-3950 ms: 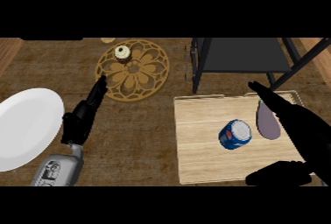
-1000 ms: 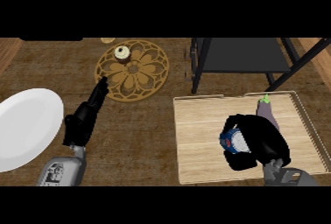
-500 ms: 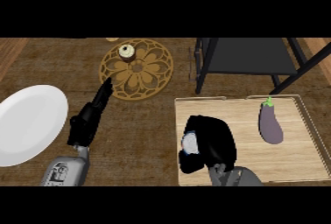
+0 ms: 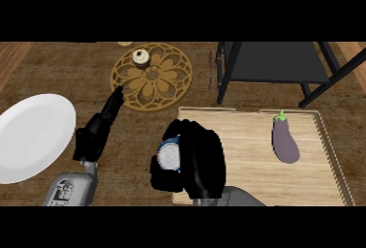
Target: Pick the can from the tray and place it in the tiered shelf
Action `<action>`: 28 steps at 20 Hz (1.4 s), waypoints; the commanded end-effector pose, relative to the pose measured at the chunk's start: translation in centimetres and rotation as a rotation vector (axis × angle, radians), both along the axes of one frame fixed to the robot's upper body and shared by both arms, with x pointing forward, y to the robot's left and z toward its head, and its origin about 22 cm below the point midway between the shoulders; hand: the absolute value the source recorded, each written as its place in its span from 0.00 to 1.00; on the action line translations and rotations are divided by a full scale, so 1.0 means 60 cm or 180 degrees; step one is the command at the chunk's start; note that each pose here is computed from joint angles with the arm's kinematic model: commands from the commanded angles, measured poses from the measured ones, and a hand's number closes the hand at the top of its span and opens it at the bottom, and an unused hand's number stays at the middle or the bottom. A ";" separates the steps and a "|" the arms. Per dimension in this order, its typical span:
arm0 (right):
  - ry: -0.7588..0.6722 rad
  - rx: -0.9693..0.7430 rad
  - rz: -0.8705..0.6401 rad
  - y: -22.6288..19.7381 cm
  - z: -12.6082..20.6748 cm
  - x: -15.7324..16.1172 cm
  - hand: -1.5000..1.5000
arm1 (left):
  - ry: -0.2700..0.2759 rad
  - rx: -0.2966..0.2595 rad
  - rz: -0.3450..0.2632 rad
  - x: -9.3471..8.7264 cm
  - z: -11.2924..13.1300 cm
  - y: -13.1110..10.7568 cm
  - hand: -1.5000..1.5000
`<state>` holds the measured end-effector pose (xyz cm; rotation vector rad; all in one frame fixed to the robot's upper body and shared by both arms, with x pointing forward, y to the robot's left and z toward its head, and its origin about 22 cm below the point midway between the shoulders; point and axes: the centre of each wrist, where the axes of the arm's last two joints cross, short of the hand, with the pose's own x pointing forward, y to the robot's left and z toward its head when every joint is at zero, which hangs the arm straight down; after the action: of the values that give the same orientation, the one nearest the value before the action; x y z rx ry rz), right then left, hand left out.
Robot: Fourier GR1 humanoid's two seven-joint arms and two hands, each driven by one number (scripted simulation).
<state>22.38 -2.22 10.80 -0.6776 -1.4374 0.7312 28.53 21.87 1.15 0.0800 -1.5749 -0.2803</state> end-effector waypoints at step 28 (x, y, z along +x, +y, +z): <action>-0.1566 0.0000 -0.1665 -0.030 0.347 0.090 1.00 | 0.0016 0.0044 0.0110 -0.017 -0.002 0.020 0.50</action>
<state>26.94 -3.17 29.00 -1.1692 -1.7588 0.2445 28.17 22.84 1.34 0.1074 -1.5680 -0.2588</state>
